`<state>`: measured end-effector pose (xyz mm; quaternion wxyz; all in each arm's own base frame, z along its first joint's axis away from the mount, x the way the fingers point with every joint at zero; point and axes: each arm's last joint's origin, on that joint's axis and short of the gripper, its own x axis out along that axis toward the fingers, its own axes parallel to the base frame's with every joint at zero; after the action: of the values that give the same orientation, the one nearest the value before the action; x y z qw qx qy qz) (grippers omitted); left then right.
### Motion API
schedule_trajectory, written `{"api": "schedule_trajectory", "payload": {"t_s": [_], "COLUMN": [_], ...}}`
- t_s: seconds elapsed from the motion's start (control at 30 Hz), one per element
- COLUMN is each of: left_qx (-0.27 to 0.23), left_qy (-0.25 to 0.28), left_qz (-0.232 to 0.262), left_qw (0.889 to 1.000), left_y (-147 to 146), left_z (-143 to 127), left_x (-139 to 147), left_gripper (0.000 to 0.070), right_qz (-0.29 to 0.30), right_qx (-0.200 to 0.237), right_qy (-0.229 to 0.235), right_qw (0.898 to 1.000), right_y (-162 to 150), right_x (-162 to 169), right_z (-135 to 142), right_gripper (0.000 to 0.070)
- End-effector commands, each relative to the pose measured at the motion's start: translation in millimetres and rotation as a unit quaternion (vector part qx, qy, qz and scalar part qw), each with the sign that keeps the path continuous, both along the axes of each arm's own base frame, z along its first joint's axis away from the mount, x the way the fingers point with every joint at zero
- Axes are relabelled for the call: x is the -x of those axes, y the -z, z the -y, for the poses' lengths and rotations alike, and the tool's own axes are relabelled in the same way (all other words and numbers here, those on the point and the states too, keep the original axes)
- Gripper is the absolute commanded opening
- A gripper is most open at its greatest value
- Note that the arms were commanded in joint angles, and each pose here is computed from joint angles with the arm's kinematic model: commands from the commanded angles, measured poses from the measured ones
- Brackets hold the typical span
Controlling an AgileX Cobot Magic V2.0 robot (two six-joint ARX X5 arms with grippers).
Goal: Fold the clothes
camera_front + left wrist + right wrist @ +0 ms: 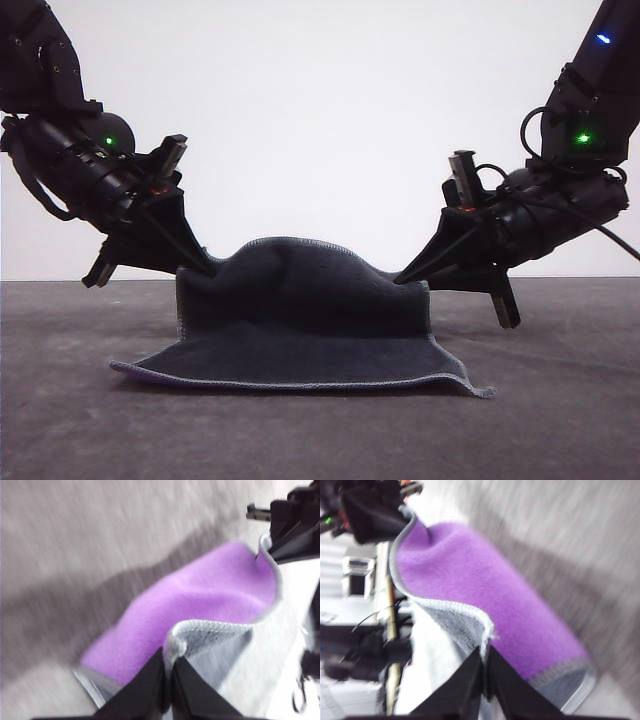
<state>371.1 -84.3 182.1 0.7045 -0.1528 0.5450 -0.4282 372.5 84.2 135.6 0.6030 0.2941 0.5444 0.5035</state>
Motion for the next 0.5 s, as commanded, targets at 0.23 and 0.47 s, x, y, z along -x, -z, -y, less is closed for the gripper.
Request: {"api": "schedule_trajectory", "payload": {"t_s": [0.23, 0.47], "left_qx": [-0.004, -0.008], "left_qy": [0.05, 0.059], "left_qz": [-0.03, -0.052], "left_qw": [0.998, 0.997], "left_y": [1, 1], "left_z": [2, 1], "left_x": [12, 18], "left_gripper": [0.0, 0.0], "right_qz": [-0.008, -0.02], "right_qx": [-0.002, -0.002], "right_qy": [-0.044, -0.061], "right_qw": [0.999, 0.998], "right_y": [7, 6], "right_x": [14, 22], "right_z": [-1, -3], "right_gripper": [0.001, 0.0011]}}
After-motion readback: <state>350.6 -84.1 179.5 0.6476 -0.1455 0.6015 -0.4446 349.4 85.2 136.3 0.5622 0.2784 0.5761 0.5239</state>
